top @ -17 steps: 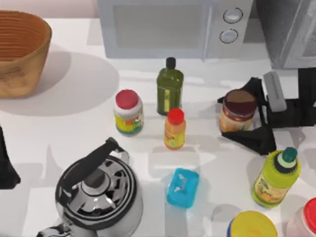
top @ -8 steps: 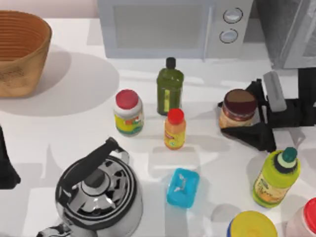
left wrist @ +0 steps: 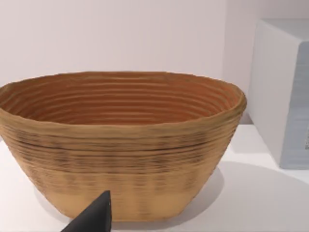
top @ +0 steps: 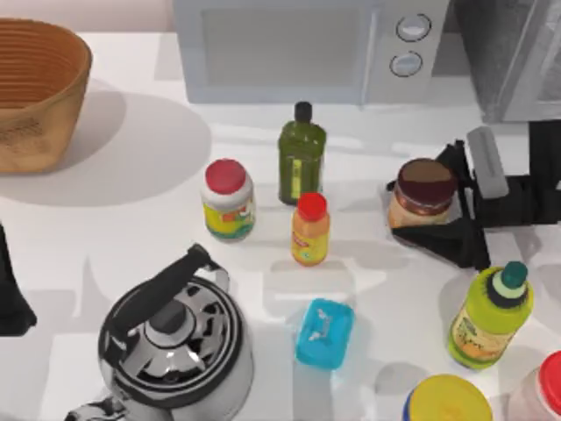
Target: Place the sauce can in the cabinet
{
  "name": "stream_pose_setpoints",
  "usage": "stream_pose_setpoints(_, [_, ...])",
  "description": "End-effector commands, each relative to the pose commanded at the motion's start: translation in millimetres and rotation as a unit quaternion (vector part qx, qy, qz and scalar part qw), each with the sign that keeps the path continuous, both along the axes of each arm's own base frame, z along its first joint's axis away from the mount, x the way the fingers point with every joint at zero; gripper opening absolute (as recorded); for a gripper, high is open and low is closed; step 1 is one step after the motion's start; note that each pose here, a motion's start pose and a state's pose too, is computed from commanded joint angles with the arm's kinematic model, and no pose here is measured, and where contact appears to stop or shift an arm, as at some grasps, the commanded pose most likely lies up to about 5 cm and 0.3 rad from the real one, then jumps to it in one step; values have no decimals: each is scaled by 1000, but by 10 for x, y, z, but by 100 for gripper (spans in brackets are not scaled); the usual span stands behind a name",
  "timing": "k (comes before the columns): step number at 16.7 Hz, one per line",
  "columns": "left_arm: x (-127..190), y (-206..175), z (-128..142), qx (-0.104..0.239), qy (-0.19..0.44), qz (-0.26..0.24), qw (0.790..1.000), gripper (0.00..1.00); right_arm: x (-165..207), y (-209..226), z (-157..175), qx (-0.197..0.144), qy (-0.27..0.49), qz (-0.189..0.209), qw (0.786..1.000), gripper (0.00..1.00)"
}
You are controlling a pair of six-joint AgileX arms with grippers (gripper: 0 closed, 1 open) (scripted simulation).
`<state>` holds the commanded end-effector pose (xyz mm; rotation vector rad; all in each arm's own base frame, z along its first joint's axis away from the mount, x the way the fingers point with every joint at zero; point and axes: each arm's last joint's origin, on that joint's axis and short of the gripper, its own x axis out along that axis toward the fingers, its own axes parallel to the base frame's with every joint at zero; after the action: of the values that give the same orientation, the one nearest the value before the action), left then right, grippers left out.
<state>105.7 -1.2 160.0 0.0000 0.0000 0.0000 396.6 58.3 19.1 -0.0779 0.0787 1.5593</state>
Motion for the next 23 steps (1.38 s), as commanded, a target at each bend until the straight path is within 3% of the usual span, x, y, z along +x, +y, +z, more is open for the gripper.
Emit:
stream_pose_setpoints(4, [0, 0, 0, 0, 0, 0, 1000, 100, 15, -18, 43, -1, -1, -3, 1000, 0])
stream_pose_setpoints(20, [0, 0, 0, 0, 0, 0, 1000, 100, 1, -15, 1440, -1, 6, -2, 1000, 0])
stream_pose_setpoints(23, [0, 0, 0, 0, 0, 0, 1000, 100, 0, -15, 1495, 0, 1, -2, 1000, 0])
